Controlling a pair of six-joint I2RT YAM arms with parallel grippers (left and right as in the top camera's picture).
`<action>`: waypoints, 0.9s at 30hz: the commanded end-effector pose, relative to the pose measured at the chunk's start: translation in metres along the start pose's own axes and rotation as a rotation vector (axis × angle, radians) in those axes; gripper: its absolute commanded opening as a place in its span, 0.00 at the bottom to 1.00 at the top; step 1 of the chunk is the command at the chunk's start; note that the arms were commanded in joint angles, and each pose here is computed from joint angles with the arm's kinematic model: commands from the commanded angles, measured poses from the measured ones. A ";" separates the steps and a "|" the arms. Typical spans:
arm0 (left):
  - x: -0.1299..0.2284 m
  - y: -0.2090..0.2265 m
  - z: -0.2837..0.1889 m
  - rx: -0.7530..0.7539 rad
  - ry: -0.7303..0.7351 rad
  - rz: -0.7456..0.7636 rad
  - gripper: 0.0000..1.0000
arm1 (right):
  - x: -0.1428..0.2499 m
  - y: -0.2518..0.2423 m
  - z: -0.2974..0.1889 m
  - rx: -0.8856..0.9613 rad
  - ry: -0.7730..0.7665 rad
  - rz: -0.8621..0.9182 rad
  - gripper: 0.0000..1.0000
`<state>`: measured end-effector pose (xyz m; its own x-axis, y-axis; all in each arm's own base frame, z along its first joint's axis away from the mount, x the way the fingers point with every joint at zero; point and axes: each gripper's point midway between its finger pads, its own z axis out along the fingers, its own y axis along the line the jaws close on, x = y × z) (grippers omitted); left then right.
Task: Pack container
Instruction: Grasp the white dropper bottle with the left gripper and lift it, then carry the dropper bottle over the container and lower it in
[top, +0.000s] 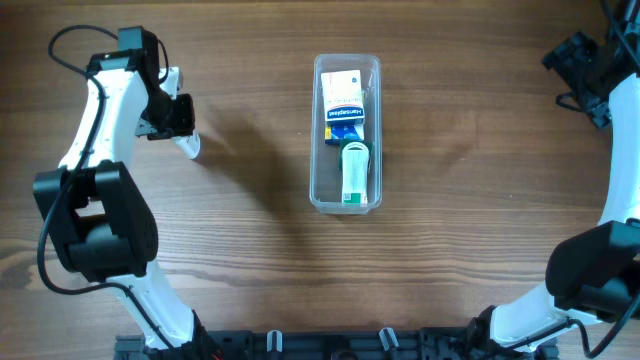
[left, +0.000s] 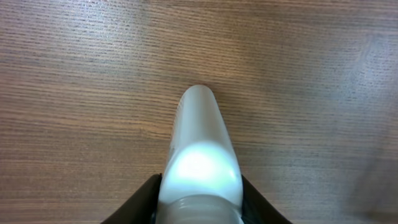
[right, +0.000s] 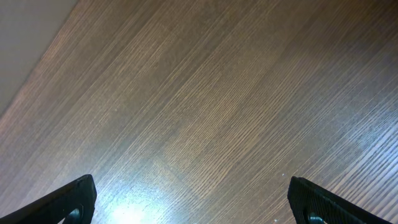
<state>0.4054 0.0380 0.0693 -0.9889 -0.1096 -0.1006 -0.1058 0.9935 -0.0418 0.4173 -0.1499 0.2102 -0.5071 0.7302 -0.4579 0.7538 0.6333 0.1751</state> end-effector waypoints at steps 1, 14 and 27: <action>0.001 -0.004 0.000 0.014 0.014 0.007 0.30 | 0.003 0.001 0.003 -0.001 0.010 0.013 1.00; -0.003 -0.038 -0.062 0.201 -0.119 -0.007 0.27 | 0.003 0.001 0.003 -0.001 0.011 0.013 1.00; 0.044 -0.160 -0.195 0.523 -0.350 0.240 0.27 | 0.003 0.001 0.003 -0.001 0.011 0.013 1.00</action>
<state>0.3785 -0.0773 0.2268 -0.9098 -0.0169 -0.4147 0.1585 0.9093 -0.3848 0.4173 -0.1499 0.2102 -0.5071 0.7302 -0.4579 0.7538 0.6333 0.1751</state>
